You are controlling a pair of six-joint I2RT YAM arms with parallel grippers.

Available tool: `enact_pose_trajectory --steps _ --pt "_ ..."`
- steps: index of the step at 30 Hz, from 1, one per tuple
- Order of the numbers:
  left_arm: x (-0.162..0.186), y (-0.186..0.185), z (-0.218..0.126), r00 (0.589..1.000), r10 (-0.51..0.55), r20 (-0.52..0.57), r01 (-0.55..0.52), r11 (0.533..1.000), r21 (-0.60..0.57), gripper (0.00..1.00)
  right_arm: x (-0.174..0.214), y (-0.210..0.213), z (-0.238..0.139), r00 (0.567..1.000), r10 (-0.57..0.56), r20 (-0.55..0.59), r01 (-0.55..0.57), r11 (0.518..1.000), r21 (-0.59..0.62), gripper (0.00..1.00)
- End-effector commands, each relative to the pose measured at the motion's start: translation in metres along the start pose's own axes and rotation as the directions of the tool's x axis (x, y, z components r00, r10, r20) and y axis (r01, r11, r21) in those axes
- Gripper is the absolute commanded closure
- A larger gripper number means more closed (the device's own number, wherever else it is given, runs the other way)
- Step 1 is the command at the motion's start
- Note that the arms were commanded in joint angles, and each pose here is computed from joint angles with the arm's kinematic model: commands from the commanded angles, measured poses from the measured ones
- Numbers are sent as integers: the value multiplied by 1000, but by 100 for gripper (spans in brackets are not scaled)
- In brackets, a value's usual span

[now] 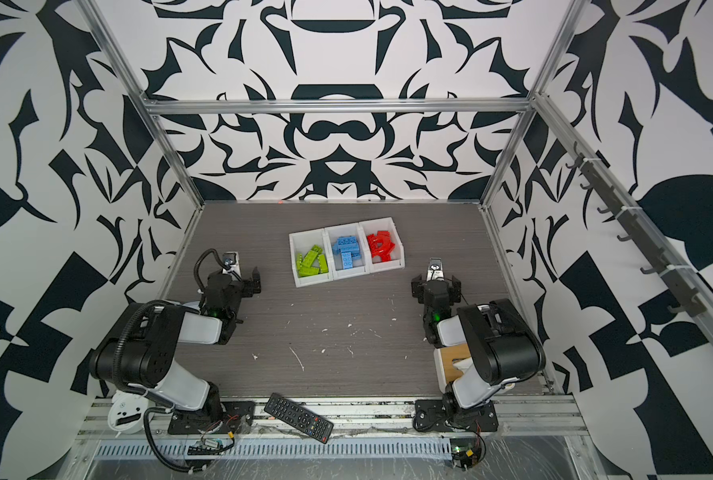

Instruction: Sort the legos into containers by color

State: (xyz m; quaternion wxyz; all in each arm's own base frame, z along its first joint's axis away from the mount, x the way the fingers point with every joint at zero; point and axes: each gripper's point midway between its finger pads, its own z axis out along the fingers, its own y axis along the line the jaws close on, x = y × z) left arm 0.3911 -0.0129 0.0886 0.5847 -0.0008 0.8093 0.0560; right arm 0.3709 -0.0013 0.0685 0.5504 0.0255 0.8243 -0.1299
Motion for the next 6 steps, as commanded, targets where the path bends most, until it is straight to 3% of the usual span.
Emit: enact_pose_trajectory --steps 1,6 --pt "-2 0 0 1000 -16 -1 16 1000 6 0 -21 -5 1 997 37 61 -39 999 23 0" --pt "-1 5 1 999 -48 -13 48 999 16 0 -21 -4 0 997 39 62 -40 999 22 0"
